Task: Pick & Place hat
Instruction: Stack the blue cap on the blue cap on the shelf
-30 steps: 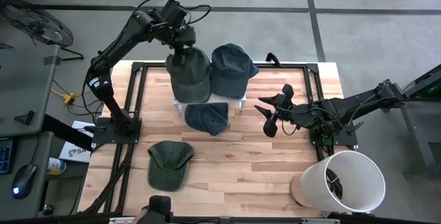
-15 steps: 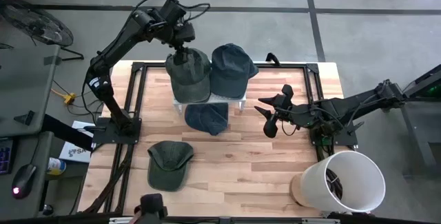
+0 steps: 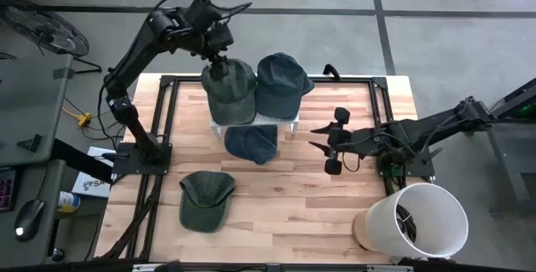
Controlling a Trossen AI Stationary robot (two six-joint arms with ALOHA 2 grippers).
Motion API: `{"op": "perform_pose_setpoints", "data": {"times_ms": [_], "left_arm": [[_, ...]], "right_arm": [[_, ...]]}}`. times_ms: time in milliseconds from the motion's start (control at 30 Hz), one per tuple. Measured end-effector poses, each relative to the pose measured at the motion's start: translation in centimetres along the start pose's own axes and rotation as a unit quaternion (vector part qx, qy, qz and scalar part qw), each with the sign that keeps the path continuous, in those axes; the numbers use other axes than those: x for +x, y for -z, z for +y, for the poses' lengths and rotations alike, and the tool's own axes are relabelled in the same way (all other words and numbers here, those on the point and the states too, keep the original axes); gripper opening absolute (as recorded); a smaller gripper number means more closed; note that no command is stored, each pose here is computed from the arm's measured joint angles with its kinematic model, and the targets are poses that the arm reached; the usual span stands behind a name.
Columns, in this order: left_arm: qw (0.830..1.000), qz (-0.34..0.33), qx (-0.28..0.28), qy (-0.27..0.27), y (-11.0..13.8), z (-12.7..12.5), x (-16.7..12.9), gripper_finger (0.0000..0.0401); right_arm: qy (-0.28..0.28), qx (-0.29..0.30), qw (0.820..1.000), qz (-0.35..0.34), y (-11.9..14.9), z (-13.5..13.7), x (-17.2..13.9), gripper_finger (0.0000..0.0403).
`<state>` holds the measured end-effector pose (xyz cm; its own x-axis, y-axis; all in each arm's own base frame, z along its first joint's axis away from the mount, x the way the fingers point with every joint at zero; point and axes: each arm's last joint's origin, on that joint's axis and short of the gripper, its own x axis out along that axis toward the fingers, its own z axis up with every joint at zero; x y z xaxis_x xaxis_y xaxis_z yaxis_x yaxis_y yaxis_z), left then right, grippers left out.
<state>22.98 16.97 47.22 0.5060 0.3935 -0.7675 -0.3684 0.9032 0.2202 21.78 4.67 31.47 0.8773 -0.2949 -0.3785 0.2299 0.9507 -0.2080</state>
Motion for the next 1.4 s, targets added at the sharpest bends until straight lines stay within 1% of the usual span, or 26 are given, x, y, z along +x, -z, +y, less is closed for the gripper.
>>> {"op": "perform_pose_setpoints", "data": {"times_ms": [133,233,433,567,633,767,867,1000,1100,1233,1400], "left_arm": [[1.0,0.015,-0.007,0.007,-0.1,-2.0,-1.3,0.0222],[0.999,0.033,-0.016,0.01,0.1,-3.4,-2.1,0.0222],[0.999,-0.003,-0.022,0.04,0.4,-6.2,-4.6,0.0222],[0.997,-0.028,-0.024,0.061,0.9,-7.7,-6.6,0.0222],[0.997,-0.04,-0.026,0.065,1.3,-8.4,-7.7,0.0222],[0.995,-0.057,-0.014,0.078,1.8,-9.4,-9.0,0.0222],[0.994,-0.062,-0.012,0.085,1.9,-10.1,-9.5,0.0222],[0.993,-0.064,-0.001,0.096,1.9,-10.8,-9.7,0.0222],[0.993,-0.065,0.004,0.1,1.9,-11.1,-9.8,0.0222],[0.993,-0.065,0.003,0.1,1.9,-11.0,-9.8,0.0222],[0.993,-0.065,0.0,0.098,1.9,-11.0,-9.7,0.0222]], "right_arm": [[-0.036,-0.052,0.998,0.022,0.5,0.6,0.7,0.0142],[-0.058,-0.071,0.995,0.042,1.0,1.4,1.7,0.0142],[-0.098,-0.117,0.983,0.102,2.9,3.6,4.9,0.0142],[-0.104,-0.136,0.977,0.129,4.2,4.9,7.0,0.0144],[-0.106,-0.156,0.973,0.132,4.8,5.6,8.1,0.0148],[-0.091,-0.185,0.97,0.127,5.9,6.9,10.6,0.0168],[-0.068,-0.197,0.97,0.122,6.9,7.6,12.4,0.0195],[-0.055,-0.22,0.967,0.119,8.6,8.2,15.1,0.0234],[-0.021,-0.236,0.963,0.126,9.9,8.4,16.6,0.0254],[0.027,-0.245,0.959,0.139,11.4,8.1,18.2,0.0261],[0.03,-0.232,0.963,0.136,12.3,7.7,19.5,0.0259]]}}
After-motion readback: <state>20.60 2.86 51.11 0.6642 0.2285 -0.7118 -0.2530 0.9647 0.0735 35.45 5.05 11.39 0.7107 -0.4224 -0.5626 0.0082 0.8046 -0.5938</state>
